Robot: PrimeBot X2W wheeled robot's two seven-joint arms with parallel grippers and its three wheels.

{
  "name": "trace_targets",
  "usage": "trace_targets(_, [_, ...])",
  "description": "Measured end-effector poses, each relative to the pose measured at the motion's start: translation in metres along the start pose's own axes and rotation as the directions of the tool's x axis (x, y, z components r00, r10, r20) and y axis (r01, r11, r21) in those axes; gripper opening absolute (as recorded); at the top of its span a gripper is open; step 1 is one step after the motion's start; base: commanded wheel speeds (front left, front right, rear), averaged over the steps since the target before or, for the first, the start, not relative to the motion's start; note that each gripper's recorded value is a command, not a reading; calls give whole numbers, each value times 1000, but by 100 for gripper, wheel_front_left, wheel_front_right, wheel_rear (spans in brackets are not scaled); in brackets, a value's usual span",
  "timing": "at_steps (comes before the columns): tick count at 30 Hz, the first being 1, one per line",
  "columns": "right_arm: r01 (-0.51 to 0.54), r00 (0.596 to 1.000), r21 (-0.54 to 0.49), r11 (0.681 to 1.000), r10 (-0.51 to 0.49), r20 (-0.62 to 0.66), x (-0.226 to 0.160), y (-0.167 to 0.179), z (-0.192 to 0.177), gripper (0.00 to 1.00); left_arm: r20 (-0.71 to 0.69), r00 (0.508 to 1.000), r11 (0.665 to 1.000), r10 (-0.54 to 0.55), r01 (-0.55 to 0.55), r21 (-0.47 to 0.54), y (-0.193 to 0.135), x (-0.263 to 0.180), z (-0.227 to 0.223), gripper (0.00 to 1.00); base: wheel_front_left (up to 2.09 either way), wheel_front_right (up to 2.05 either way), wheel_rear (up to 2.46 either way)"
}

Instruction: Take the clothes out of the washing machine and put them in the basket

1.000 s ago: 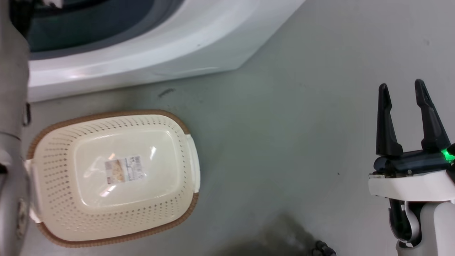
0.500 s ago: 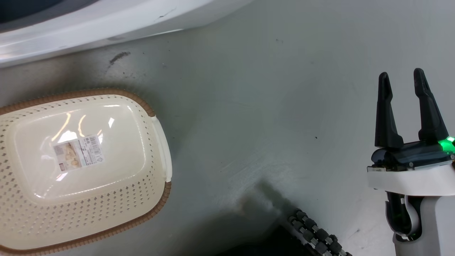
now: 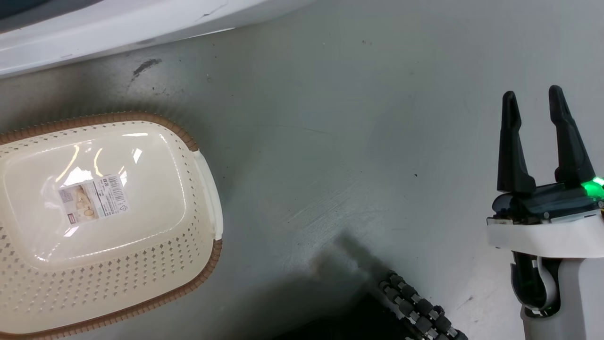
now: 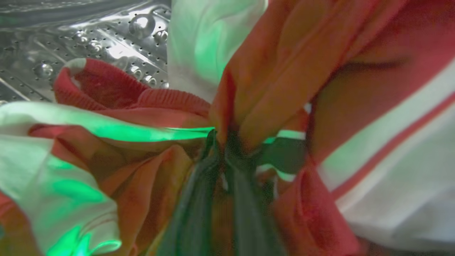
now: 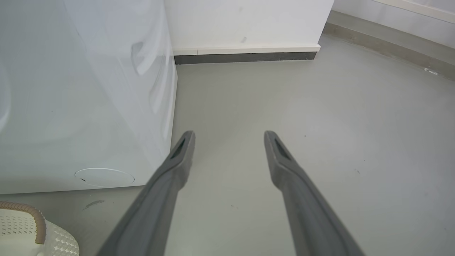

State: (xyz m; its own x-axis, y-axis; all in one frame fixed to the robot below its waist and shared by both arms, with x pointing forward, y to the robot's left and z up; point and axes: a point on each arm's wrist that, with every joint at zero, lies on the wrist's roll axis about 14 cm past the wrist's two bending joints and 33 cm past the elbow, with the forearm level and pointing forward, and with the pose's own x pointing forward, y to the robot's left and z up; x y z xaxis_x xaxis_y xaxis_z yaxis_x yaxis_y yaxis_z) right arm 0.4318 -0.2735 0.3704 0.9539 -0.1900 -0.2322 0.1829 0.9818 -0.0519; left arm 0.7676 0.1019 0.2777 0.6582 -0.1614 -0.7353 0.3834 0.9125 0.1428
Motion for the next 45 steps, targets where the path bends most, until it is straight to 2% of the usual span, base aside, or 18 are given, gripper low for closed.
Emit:
trace_targets(8, [-8,999,-11,1000,8,48,3,1,16,100,130,991,1000,-13,15,-14,0,-18,17,0,0,0,0])
trace_targets(18, [-46,990,-26,999,49,135,2,14,47,100,358,932,998,-53,59,-7,-15,-79,39,0,0,0,0])
trace_targets(32, [-130,970,-24,991,132,206,-27,42,78,100,591,806,997,-44,72,-25,-18,-196,36,0,0,0,0])
trace_targets(45, [-189,941,-26,982,188,281,-66,58,108,100,760,650,999,-11,37,-17,-27,-314,48,0,0,0,0])
